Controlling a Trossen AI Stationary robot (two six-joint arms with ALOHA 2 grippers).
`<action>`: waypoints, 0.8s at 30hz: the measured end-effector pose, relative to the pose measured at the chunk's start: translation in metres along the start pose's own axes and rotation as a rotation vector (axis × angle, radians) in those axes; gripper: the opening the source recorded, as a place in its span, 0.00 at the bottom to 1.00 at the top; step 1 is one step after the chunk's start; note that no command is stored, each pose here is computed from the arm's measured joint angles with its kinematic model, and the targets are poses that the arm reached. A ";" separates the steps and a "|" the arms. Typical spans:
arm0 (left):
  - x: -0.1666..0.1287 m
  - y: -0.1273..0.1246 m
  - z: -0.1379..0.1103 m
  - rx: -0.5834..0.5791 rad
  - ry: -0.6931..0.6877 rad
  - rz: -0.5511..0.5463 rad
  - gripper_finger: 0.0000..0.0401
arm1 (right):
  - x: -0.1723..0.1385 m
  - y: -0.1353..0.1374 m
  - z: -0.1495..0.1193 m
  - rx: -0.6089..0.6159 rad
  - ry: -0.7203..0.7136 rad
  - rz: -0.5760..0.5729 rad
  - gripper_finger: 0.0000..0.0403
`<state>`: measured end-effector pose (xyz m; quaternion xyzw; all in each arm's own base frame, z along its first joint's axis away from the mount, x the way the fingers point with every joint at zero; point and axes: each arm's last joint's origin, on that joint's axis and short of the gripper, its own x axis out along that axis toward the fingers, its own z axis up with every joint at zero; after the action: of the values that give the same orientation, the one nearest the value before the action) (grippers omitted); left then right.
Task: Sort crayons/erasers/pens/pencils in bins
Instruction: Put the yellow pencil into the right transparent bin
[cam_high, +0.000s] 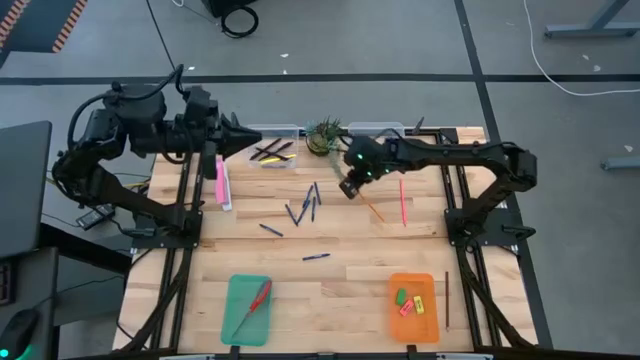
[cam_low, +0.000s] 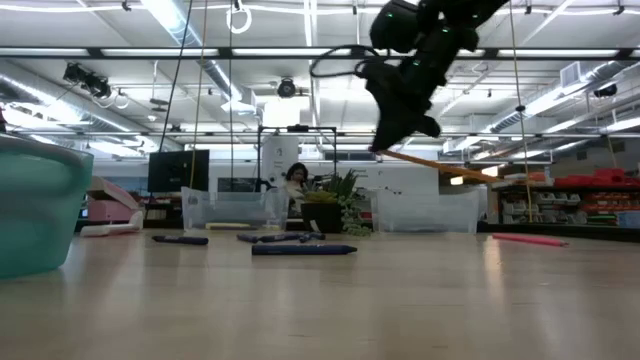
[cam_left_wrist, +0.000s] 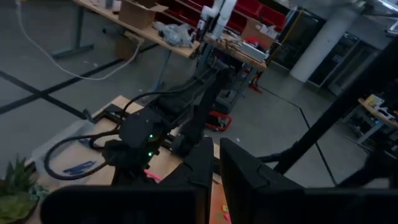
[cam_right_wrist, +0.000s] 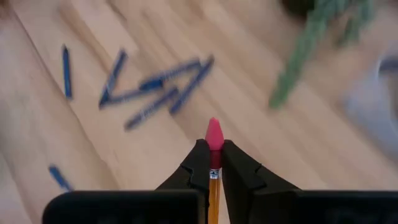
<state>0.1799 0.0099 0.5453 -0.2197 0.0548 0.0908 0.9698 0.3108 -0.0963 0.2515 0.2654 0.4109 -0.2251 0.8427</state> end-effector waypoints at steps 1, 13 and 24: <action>0.000 0.001 0.001 -0.001 -0.003 0.006 0.09 | 0.001 0.003 0.009 -0.016 -0.014 0.003 0.07; -0.006 0.005 0.003 -0.005 -0.020 0.021 0.10 | 0.024 0.003 0.105 -0.156 -0.117 -0.028 0.07; -0.015 0.005 0.005 -0.015 -0.035 0.014 0.09 | 0.015 -0.054 0.131 -0.173 -0.111 -0.130 0.07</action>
<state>0.1645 0.0140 0.5497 -0.2248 0.0388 0.1016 0.9683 0.3619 -0.2220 0.2935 0.1517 0.3977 -0.2574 0.8675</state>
